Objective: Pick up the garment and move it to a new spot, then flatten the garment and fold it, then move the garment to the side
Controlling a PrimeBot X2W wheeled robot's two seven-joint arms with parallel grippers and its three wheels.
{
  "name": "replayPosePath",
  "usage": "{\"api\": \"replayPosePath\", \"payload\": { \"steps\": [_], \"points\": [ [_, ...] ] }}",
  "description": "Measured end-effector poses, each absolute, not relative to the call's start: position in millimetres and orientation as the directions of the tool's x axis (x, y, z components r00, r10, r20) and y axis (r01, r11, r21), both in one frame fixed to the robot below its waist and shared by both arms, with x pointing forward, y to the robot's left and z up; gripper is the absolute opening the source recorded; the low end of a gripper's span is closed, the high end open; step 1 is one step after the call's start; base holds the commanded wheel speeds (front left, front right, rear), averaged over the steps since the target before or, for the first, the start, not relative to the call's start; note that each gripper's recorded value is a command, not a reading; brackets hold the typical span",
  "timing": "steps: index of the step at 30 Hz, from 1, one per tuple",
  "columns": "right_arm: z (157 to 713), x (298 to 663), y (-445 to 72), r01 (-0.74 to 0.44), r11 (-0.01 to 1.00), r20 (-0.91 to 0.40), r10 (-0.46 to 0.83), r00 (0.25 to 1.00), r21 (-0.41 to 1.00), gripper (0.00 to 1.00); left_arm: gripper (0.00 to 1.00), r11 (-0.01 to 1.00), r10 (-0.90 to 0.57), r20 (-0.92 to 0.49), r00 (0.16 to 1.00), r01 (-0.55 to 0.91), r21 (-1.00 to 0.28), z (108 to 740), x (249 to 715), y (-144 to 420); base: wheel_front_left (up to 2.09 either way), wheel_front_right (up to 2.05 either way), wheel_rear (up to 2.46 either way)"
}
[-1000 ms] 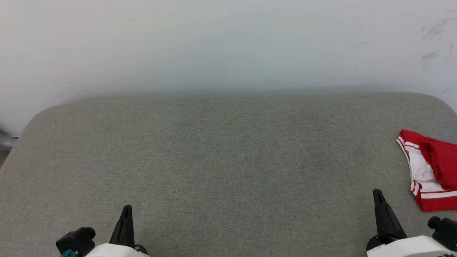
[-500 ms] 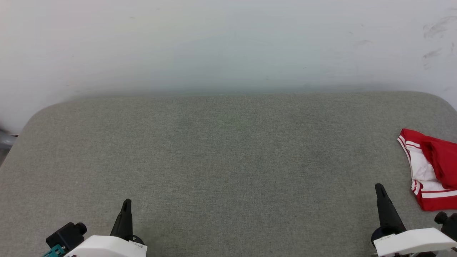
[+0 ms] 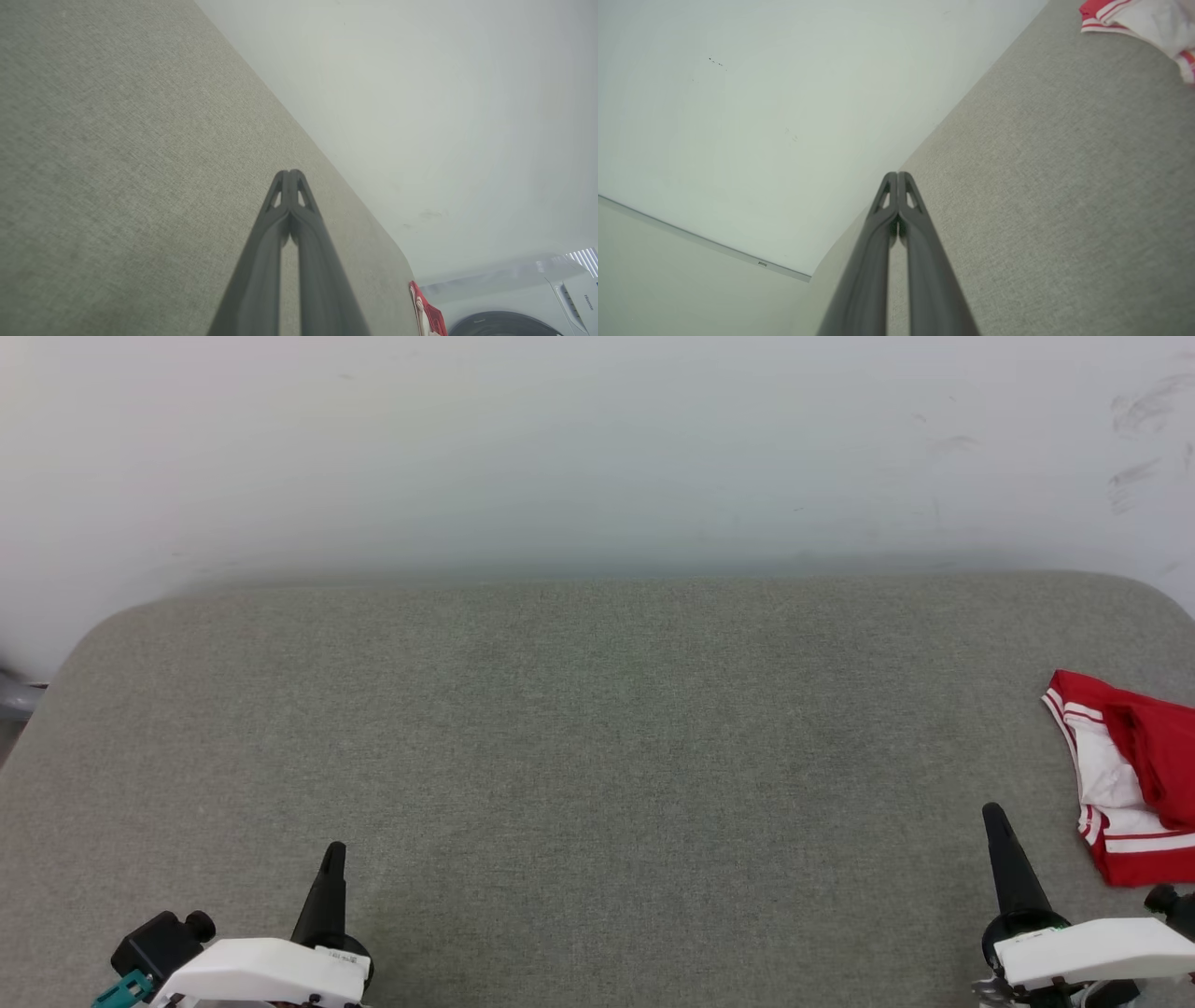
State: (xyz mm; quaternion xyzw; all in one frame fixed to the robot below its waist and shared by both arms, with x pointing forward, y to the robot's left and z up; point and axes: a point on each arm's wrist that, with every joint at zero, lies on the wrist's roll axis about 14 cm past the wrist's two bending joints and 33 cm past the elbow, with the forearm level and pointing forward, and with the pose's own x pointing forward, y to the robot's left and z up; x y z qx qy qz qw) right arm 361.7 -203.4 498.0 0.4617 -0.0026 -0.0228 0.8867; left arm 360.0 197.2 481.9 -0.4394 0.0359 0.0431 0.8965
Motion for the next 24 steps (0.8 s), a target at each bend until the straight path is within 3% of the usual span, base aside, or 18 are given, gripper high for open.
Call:
{"api": "replayPosePath", "payload": {
  "steps": [24],
  "points": [
    [499, 372, -203, 0.038, 0.355, -0.029, -0.030, 0.999, 0.934, 0.00, 0.00, 0.378, 0.022, -0.088, 0.996, -0.090, -0.921, 488, 371, 198, 0.00, 0.00, 0.00]
  ]
}}
